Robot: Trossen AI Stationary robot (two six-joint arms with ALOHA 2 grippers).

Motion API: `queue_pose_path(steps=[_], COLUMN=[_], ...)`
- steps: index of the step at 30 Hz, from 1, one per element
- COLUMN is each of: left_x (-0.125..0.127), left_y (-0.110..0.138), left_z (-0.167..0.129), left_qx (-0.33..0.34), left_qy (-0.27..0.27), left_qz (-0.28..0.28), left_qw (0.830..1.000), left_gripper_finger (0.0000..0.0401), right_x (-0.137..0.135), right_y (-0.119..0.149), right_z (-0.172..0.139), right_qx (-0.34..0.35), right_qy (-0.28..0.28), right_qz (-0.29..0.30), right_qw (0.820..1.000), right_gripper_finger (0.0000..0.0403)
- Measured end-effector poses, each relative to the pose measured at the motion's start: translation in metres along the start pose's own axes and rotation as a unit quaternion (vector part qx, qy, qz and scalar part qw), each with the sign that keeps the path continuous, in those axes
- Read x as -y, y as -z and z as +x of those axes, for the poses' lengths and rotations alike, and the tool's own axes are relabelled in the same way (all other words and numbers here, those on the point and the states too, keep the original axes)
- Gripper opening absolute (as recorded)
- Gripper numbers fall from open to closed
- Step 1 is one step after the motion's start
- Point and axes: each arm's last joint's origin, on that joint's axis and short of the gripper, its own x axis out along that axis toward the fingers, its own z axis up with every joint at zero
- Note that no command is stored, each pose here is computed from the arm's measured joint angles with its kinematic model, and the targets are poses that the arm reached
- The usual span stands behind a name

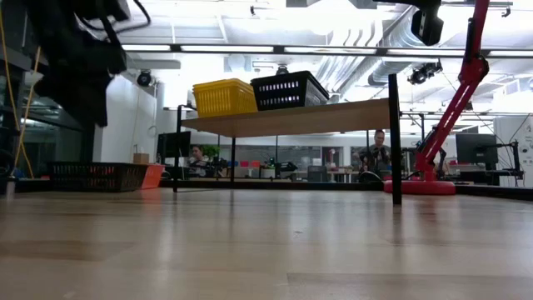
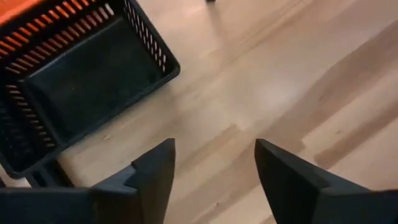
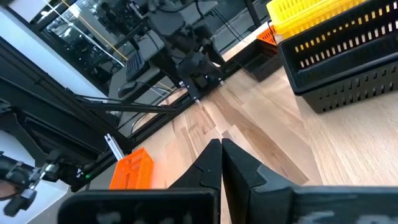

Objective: Stack baskets on shelf by color
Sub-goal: Stack the black bin on top of the black bin on the shelf

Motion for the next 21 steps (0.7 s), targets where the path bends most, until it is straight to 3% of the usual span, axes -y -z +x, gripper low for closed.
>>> queue_pose_path(steps=[6, 13, 21], left_x=[-0.004, -0.006, -0.005], left_y=[-0.019, -0.040, -0.048], left_z=[0.024, 0.054, 0.081], left_qx=[-0.031, -0.061, -0.094], left_qy=[-0.050, -0.058, -0.082], left_qz=[0.046, 0.089, 0.121], left_qw=[0.997, 0.992, 0.985], left_gripper_finger=[0.0227, 0.0226, 0.0225], right_x=[0.000, 0.000, 0.000], right_y=[0.000, 0.000, 0.000], right_z=[0.000, 0.000, 0.000], right_qx=[0.000, 0.000, 0.005], right_qy=[0.000, 0.000, 0.007], right_qz=[0.002, 0.002, 0.000], right_qw=[1.000, 1.000, 1.000], right_gripper_finger=[0.0000, 0.0000, 0.0000])
